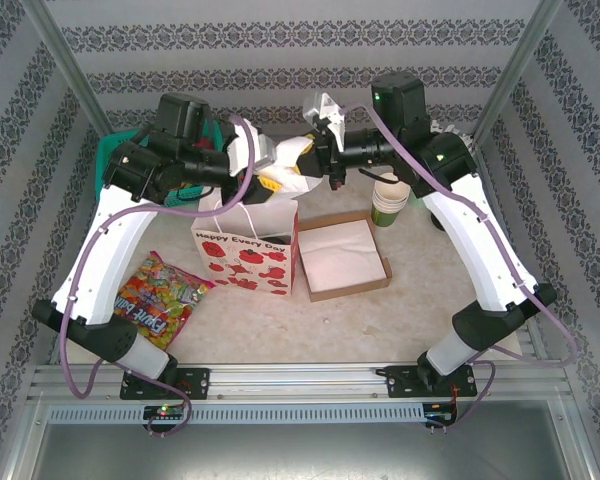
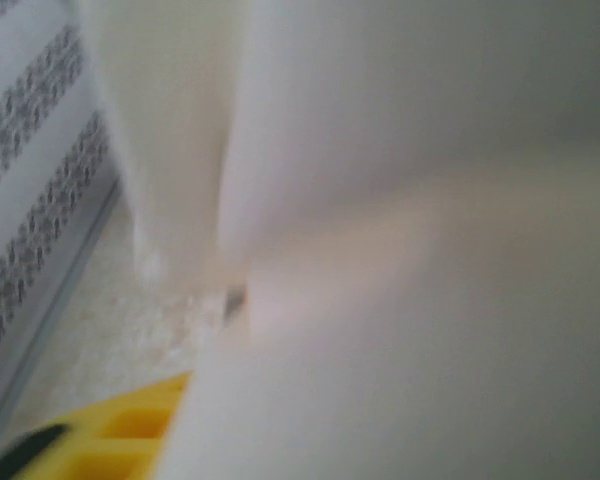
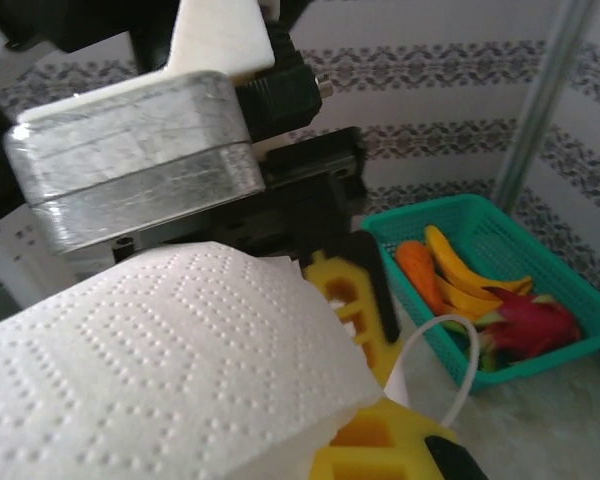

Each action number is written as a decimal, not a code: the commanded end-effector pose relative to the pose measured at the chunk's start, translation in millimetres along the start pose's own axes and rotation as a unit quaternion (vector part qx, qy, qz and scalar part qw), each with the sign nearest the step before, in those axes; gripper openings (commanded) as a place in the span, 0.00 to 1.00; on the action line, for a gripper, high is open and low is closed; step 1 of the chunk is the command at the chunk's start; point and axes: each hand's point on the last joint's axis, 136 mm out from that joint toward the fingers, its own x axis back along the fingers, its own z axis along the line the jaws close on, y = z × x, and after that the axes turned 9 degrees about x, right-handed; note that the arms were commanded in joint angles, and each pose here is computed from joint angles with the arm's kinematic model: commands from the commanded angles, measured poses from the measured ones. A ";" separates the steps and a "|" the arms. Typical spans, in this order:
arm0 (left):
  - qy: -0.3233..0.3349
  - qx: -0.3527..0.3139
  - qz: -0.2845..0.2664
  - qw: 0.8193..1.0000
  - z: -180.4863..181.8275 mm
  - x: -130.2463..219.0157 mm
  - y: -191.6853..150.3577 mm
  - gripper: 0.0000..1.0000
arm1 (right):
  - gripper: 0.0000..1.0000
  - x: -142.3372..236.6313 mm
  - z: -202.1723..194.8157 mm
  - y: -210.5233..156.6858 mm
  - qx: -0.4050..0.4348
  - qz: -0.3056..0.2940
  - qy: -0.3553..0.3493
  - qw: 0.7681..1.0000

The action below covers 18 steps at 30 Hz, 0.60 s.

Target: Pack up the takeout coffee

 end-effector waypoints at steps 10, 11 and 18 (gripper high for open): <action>0.404 0.175 -0.137 0.887 82.6 115.4 -18.8 0.99 | 0.00 -48.2 -32.1 -29.0 -0.144 0.050 -0.090 0.984; 0.453 0.207 -0.149 0.854 92.9 131.8 -25.8 1.00 | 0.00 -53.4 -32.0 -30.6 -0.155 0.052 -0.092 0.982; 0.669 0.386 -0.112 0.625 105.3 202.7 -124.4 0.99 | 0.00 -94.7 -24.7 -51.5 -0.214 0.090 -0.134 0.963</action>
